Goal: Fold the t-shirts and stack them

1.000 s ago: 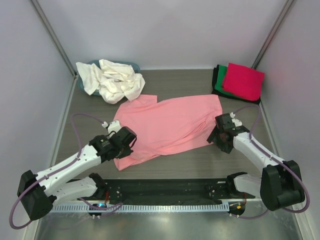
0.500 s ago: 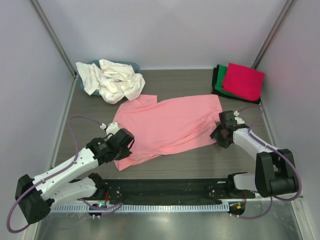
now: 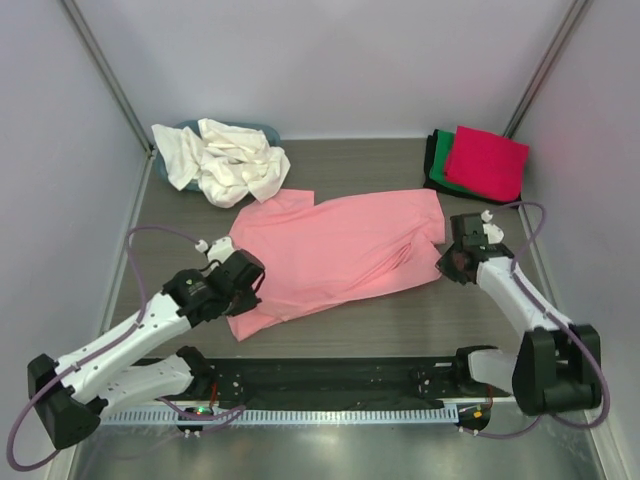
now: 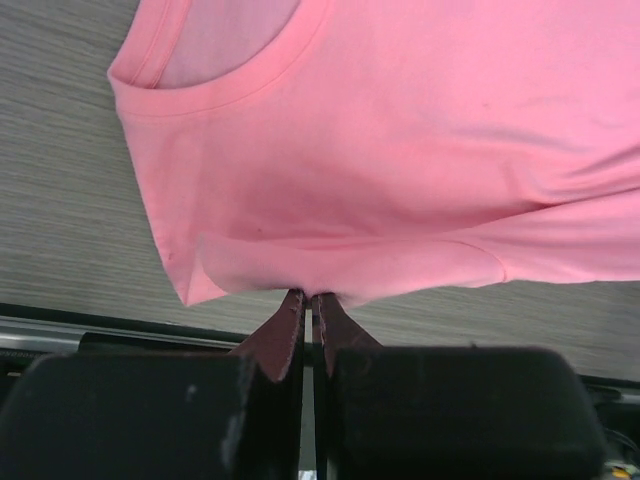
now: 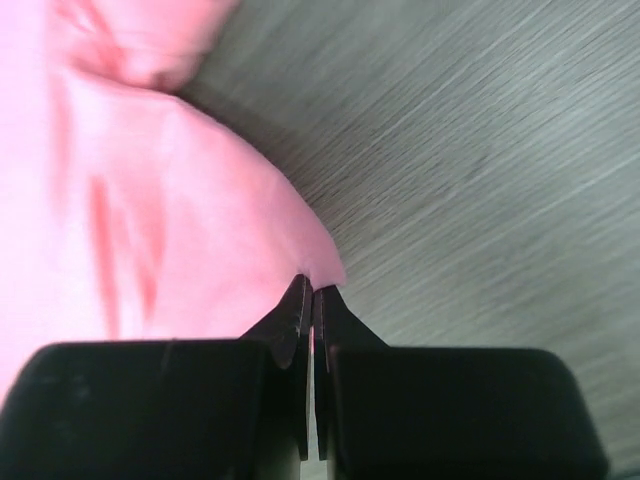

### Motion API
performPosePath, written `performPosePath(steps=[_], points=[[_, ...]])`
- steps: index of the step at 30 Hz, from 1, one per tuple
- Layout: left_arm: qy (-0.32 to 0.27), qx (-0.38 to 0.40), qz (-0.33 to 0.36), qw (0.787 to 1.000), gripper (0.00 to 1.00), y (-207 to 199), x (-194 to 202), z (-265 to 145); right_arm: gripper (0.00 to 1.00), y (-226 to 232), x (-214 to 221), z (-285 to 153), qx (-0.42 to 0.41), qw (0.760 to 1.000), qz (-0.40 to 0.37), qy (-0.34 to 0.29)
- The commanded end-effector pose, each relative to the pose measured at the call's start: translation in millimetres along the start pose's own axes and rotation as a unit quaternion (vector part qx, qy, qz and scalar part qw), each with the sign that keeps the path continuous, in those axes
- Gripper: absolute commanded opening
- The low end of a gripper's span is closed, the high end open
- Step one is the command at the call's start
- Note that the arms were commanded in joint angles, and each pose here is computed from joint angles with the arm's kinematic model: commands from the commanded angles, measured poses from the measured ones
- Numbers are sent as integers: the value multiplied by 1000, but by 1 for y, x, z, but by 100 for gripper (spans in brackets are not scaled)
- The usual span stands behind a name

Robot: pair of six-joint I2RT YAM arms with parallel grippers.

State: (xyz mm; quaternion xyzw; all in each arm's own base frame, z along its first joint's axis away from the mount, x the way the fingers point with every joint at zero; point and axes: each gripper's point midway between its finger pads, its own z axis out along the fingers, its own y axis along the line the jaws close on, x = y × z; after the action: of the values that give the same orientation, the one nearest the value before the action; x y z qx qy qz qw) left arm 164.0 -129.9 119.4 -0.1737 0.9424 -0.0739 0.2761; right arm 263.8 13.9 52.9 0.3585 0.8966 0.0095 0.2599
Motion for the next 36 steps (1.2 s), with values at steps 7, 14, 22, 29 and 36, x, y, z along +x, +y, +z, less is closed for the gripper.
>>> performPosePath(steps=[7, 14, 22, 29, 36], points=[[27, 44, 5, 999, 0, -1, -7, -56, 1, -22, 6, -98, -54, 997, 45, -19], [65, 60, 15, 996, 0, 12, 7, -79, 1, -46, 23, -142, -79, 995, 51, -29], [64, 42, 39, 996, 0, 27, 7, -84, 1, -69, 27, -164, -68, 996, 21, -48], [51, 29, 69, 996, 0, 5, -4, -62, 1, -57, 31, -141, -70, 997, 5, -22], [-1, -17, 123, 992, 0, -26, -57, -52, 1, -34, 4, -118, -46, 998, -22, -25]])
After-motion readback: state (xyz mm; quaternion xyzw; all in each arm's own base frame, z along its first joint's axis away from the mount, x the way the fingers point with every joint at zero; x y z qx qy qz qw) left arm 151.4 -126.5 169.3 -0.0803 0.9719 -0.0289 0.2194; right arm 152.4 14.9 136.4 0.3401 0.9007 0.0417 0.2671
